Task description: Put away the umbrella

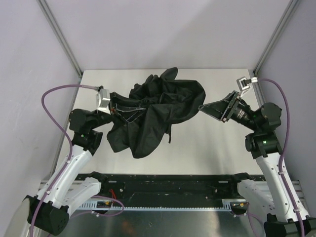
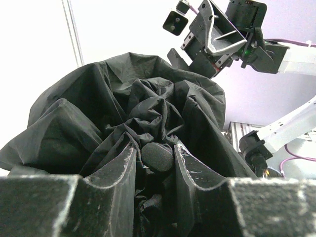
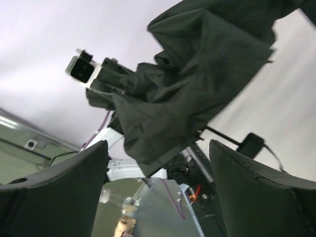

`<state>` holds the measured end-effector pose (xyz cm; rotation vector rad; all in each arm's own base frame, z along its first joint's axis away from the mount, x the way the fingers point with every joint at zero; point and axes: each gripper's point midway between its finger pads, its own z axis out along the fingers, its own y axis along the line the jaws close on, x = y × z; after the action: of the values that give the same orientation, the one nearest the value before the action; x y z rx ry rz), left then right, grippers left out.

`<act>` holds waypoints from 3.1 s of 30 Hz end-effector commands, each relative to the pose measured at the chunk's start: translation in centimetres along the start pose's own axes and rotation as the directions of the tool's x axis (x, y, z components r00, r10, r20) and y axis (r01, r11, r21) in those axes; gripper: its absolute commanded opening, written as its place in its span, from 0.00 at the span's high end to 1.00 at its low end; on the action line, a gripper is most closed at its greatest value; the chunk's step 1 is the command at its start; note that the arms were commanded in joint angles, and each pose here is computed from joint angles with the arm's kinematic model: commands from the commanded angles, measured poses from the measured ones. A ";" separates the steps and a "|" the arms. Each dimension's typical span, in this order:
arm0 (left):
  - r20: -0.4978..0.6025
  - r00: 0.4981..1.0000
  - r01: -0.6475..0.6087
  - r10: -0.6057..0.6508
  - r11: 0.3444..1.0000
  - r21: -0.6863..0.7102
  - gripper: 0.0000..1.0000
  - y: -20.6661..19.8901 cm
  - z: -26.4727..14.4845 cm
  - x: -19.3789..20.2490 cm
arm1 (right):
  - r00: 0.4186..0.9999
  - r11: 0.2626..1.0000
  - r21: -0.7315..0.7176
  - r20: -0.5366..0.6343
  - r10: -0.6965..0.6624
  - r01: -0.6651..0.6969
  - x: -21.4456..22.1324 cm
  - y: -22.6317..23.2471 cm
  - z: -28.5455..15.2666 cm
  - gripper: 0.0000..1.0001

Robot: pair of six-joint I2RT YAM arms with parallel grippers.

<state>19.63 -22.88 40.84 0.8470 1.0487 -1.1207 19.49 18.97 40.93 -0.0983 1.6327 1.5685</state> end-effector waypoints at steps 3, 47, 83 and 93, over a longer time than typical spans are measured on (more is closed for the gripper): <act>0.070 0.992 -0.103 0.105 0.994 -0.024 1.00 0.3 0.3 -2.8 | 1.000 0.990 -0.143 -0.010 0.005 -0.007 0.4 3.7 2.6 0.28; 0.383 0.880 0.406 -0.280 0.862 -0.302 1.00 10.0 -1.6 -1.3 | 0.852 0.948 -0.010 -0.437 -0.290 0.317 18.4 -0.1 3.7 0.12; 0.046 0.950 0.298 -0.310 0.938 0.176 1.00 -0.1 2.0 -1.3 | 0.736 0.798 -0.256 -0.311 -0.602 0.545 7.1 1.3 11.9 0.01; 0.068 0.949 0.279 -0.309 0.919 0.279 1.00 -3.4 3.3 -3.3 | 0.735 0.808 -0.184 -0.339 -0.587 0.560 9.3 -0.4 14.6 0.01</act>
<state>19.42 -25.83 39.50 0.8065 1.1739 -1.5900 19.59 34.81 36.24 -0.9720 1.6460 1.2093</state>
